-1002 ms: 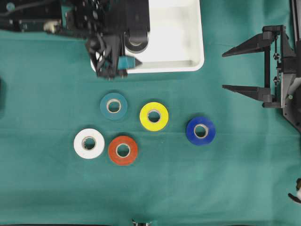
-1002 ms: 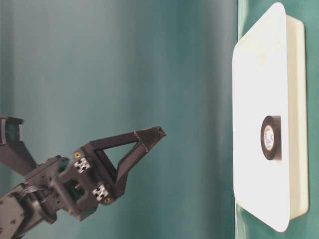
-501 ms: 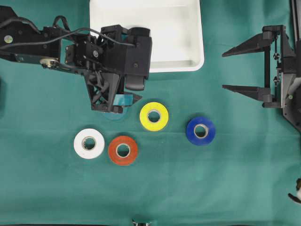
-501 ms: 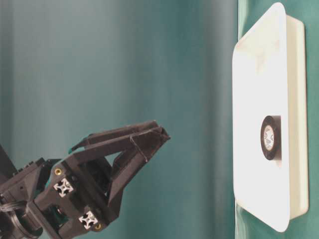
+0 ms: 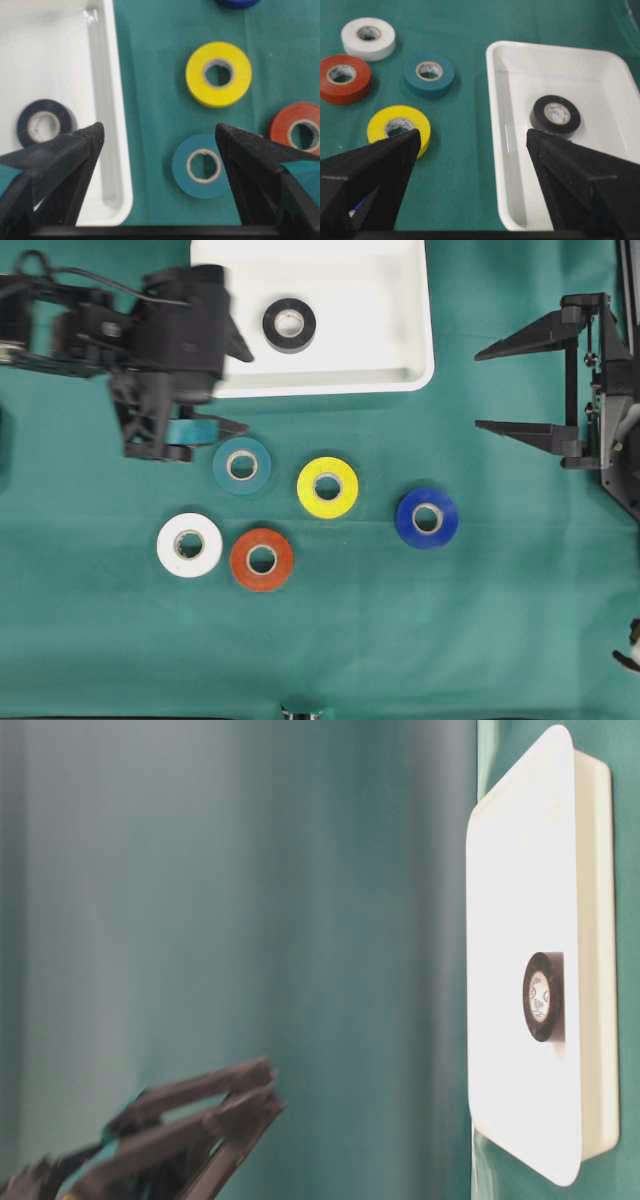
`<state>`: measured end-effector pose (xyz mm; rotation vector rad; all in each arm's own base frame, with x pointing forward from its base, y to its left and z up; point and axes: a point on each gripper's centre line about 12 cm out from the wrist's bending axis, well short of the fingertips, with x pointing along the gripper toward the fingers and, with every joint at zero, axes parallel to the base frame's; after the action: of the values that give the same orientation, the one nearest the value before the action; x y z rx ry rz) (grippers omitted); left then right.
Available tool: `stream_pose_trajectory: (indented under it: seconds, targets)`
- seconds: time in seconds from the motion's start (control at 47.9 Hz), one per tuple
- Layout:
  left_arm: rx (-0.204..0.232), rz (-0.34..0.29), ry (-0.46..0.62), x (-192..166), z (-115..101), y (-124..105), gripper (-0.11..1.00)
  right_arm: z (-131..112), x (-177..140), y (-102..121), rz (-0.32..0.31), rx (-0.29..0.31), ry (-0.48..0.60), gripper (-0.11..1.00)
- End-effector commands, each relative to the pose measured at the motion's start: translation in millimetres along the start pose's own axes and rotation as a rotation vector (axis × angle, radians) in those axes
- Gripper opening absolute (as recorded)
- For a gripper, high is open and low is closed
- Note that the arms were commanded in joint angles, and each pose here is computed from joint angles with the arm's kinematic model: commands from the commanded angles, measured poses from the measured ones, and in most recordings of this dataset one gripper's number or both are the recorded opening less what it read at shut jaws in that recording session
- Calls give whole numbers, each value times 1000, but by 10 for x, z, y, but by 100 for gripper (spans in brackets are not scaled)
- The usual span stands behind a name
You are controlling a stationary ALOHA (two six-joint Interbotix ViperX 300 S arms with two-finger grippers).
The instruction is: Pick up the tape from a random location and place it into the white case.
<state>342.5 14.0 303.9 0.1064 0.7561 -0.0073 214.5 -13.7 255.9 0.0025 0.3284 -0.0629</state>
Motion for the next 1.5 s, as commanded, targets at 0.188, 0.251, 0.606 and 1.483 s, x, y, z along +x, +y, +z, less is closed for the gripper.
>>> stream_pose_trajectory:
  seconds: [0.188,0.251,0.606,1.483]
  targets:
    - [-4,31,-188,-488,-242,-3,99,132,-39,-1,-1,0,-37,92]
    - [-7,32,-208,-556,-326,-16,99,134,-39,-5,-2,-1,-38,92]
    - [-19,36,-283,-638,-919,-100,98,32,-25,-1,-1,-3,-11,92]
    - [-13,26,-276,-455,-1429,-192,98,-95,23,1,0,1,34,92]
